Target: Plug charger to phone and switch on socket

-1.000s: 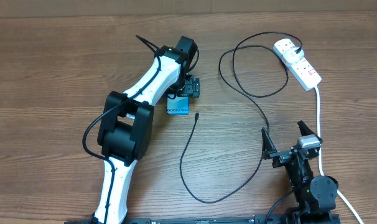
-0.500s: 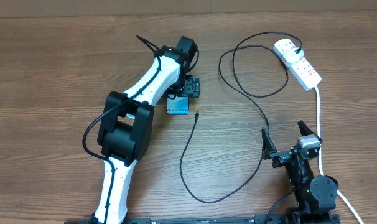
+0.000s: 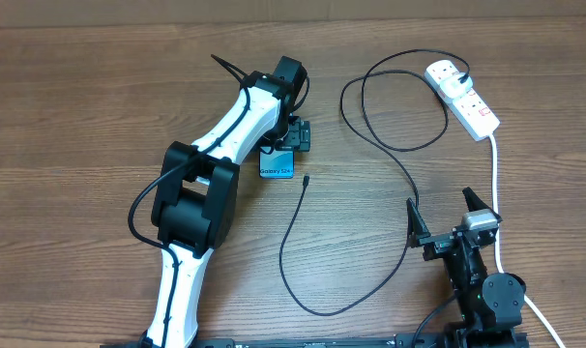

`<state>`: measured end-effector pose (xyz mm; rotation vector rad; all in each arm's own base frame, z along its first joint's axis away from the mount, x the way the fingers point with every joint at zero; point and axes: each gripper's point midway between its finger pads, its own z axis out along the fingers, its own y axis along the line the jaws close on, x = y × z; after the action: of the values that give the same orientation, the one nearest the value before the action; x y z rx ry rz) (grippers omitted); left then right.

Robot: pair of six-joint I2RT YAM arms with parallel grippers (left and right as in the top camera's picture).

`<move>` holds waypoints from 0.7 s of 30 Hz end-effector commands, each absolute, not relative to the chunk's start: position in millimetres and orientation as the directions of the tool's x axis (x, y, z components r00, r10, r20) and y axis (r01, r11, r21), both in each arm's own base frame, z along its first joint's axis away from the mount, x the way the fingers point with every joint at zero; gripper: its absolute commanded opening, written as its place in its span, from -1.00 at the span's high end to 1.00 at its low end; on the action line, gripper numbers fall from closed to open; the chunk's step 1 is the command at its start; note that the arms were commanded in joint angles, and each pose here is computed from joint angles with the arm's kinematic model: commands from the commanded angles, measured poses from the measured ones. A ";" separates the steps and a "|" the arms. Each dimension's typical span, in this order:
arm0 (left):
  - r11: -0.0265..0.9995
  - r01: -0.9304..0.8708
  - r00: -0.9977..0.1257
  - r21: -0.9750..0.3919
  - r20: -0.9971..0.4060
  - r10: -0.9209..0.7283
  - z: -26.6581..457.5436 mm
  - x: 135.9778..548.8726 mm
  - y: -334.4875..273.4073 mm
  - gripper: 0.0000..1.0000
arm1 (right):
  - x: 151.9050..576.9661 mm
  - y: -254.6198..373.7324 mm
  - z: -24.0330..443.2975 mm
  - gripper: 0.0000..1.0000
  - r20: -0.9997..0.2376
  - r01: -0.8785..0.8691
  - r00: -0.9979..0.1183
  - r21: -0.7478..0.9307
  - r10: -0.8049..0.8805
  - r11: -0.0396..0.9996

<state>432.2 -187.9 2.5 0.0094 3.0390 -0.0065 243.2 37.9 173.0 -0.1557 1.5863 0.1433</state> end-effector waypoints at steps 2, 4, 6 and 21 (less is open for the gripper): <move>0.998 -0.001 -0.998 0.059 -0.061 0.002 -14.7 420.8 -175.2 -0.99 | 243.3 37.4 171.4 -1.00 -1.000 -0.184 -0.017 0.000 -0.003 0.983; 0.998 -0.001 -0.998 0.059 -0.060 0.002 -14.7 420.6 -175.2 -0.99 | 243.3 37.4 171.4 -1.00 -1.000 -0.184 -0.017 0.000 -0.003 0.983; 0.998 -0.001 -0.998 0.059 -0.059 0.002 -14.7 420.3 -175.1 -1.00 | 243.3 37.4 171.5 -1.00 -1.000 -0.184 -0.017 0.000 -0.003 0.983; 0.998 0.009 -0.999 0.062 -0.051 0.012 -14.5 418.5 -174.9 -1.00 | 243.3 37.4 171.4 -1.00 -1.000 -0.184 -0.017 0.000 -0.003 0.983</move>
<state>431.6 -187.6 2.5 0.0095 3.0413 -0.0043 243.2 38.0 172.9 -0.1560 1.5867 0.1436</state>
